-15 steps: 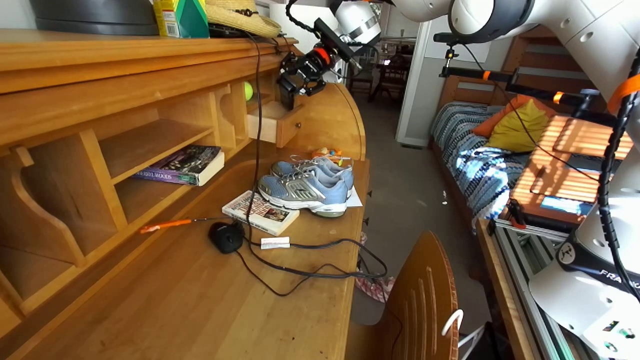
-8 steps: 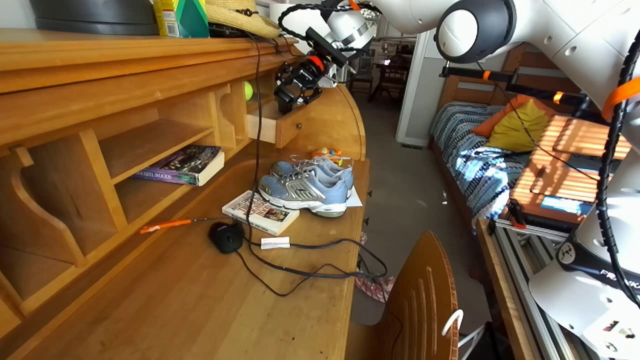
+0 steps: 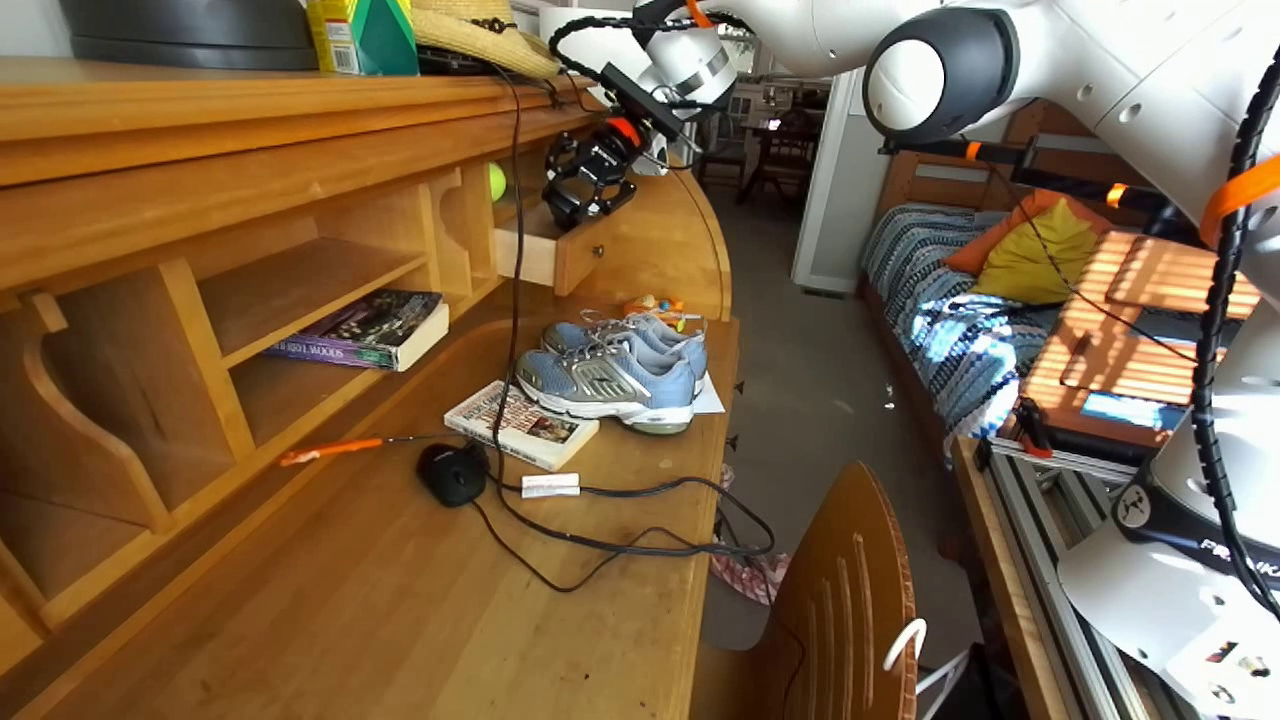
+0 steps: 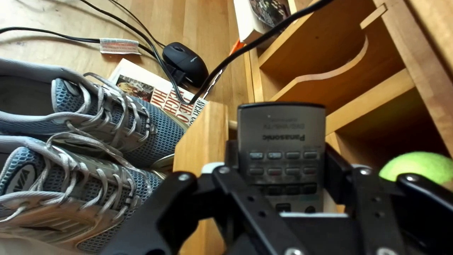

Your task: Pick up the remote and put it in the drawer on the right

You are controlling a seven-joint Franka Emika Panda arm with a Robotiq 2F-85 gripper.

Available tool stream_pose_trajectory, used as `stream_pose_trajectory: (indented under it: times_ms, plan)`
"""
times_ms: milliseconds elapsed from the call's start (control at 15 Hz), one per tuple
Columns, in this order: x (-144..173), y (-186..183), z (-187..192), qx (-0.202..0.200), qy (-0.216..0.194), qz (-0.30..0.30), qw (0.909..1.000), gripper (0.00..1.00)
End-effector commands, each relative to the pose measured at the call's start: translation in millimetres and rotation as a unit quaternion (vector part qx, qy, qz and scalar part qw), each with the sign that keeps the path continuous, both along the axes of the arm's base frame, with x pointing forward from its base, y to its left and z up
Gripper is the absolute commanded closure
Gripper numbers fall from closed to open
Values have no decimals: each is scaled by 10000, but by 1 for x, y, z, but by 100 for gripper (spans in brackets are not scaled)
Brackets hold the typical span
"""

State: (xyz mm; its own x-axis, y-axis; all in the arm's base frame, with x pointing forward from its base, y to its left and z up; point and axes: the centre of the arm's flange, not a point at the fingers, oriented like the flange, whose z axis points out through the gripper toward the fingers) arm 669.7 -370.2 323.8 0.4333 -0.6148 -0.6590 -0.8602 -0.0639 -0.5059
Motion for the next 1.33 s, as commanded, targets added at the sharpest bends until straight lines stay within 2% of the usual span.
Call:
stream_pose_trajectory:
  times_ms: [0, 67, 133, 200, 333, 600, 667, 733, 867, 933, 1133, 1267]
  plan:
    - [15, -13, -1, -282, 102, -144, 9994, 52]
    - [16, -12, -1, -283, 109, -150, 9994, 43]
    - [16, -12, -1, -285, 116, -166, 9994, 28]
    - [17, -12, -1, -300, 115, -185, 9993, 57]
    - [18, -15, 0, -361, 107, -249, 9990, 66]
    - [18, -19, 2, -445, 77, -346, 9984, 96]
    - [18, -19, 3, -447, 84, -357, 9983, 100]
    - [18, -19, 4, -422, 107, -372, 9984, 69]
    - [14, -17, 7, -331, 95, -398, 9986, 67]
    - [6, -14, 13, -188, 46, -327, 9993, 93]
    - [-13, -11, 26, -70, -133, -183, 9997, 100]
    - [-20, -12, 30, 57, -213, -47, 9997, 100]
